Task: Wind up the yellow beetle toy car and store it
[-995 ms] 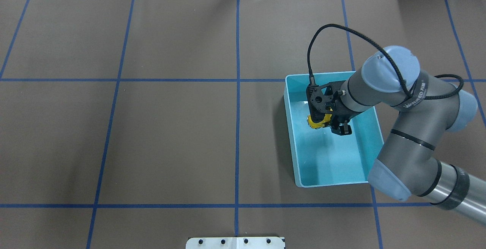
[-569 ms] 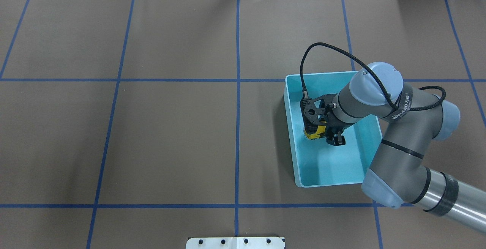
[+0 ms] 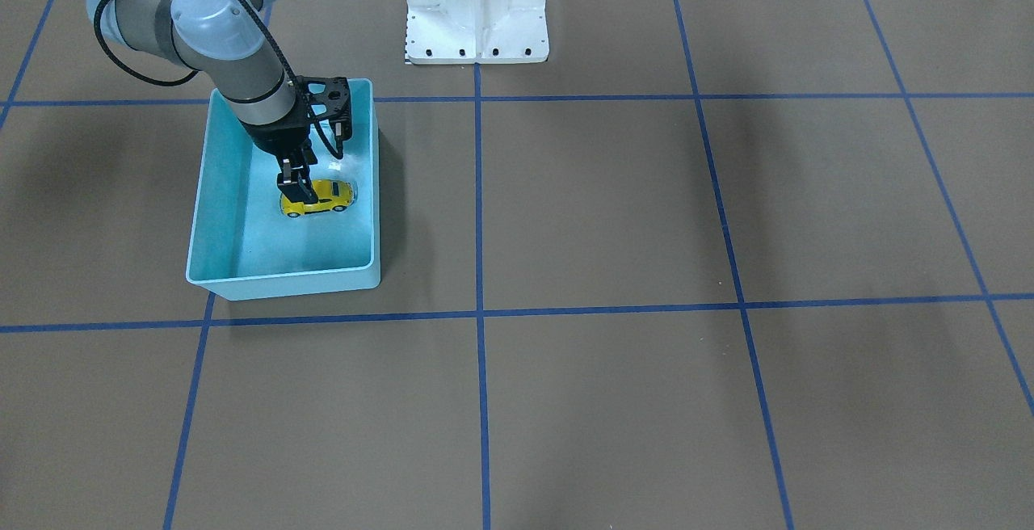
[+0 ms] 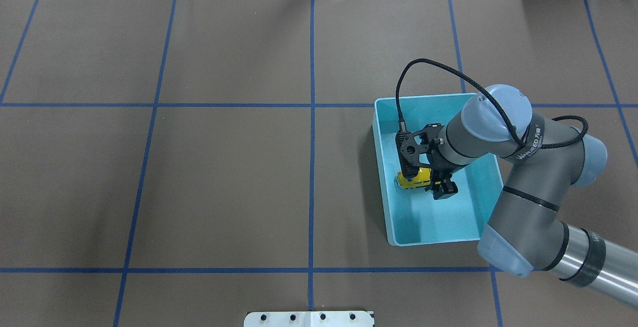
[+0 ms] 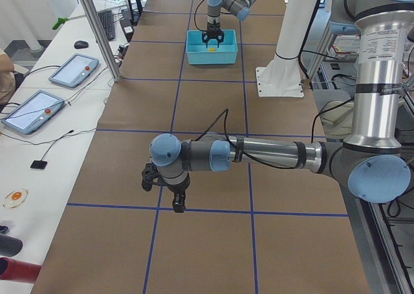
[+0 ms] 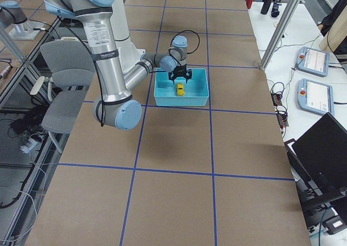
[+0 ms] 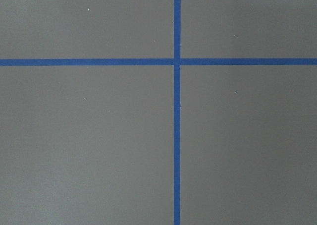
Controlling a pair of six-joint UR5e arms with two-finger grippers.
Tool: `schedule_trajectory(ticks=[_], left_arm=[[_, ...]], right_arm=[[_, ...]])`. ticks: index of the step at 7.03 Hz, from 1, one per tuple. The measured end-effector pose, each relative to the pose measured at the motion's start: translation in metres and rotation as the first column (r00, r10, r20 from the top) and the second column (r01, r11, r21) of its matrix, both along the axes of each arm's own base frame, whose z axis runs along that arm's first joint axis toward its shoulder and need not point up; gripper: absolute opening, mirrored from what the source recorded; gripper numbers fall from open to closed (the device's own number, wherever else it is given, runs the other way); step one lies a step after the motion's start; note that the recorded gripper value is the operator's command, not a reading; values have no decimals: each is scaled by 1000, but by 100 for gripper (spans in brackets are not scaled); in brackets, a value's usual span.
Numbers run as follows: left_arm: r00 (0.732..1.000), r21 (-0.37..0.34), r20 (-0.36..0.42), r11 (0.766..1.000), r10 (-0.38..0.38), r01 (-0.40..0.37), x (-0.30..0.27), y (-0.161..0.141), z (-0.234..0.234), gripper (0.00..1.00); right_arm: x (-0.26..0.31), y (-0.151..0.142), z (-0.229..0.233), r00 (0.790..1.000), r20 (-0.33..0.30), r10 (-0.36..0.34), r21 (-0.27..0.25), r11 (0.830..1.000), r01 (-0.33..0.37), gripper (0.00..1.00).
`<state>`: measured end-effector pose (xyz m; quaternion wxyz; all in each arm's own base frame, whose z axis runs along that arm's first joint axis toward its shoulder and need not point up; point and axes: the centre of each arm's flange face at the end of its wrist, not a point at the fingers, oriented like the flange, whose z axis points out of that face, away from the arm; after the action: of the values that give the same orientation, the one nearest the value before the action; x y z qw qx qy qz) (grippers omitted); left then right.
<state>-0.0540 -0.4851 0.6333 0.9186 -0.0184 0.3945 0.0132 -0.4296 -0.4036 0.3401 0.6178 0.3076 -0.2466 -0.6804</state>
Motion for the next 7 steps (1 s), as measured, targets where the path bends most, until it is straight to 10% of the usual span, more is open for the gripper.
schedule_trajectory(ticks=[3, 4, 5, 7], left_arm=[[1000, 0, 1, 1000, 0, 0, 0, 0, 0, 100], [1000, -1, 1, 1000, 0, 0, 0, 1, 0, 100], [1000, -2, 1, 1000, 0, 0, 0, 1, 0, 100], [1000, 0, 0, 1000, -1, 1, 0, 0, 0, 100]], right_arm=[[67, -21, -60, 976, 132, 171, -101, 982, -159, 100], [103, -33, -79, 930, 163, 328, -235, 929, -287, 100], [140, -49, -86, 857, 152, 493, -384, 828, -408, 100], [233, -91, -46, 670, -41, 742, -576, 530, -622, 100]])
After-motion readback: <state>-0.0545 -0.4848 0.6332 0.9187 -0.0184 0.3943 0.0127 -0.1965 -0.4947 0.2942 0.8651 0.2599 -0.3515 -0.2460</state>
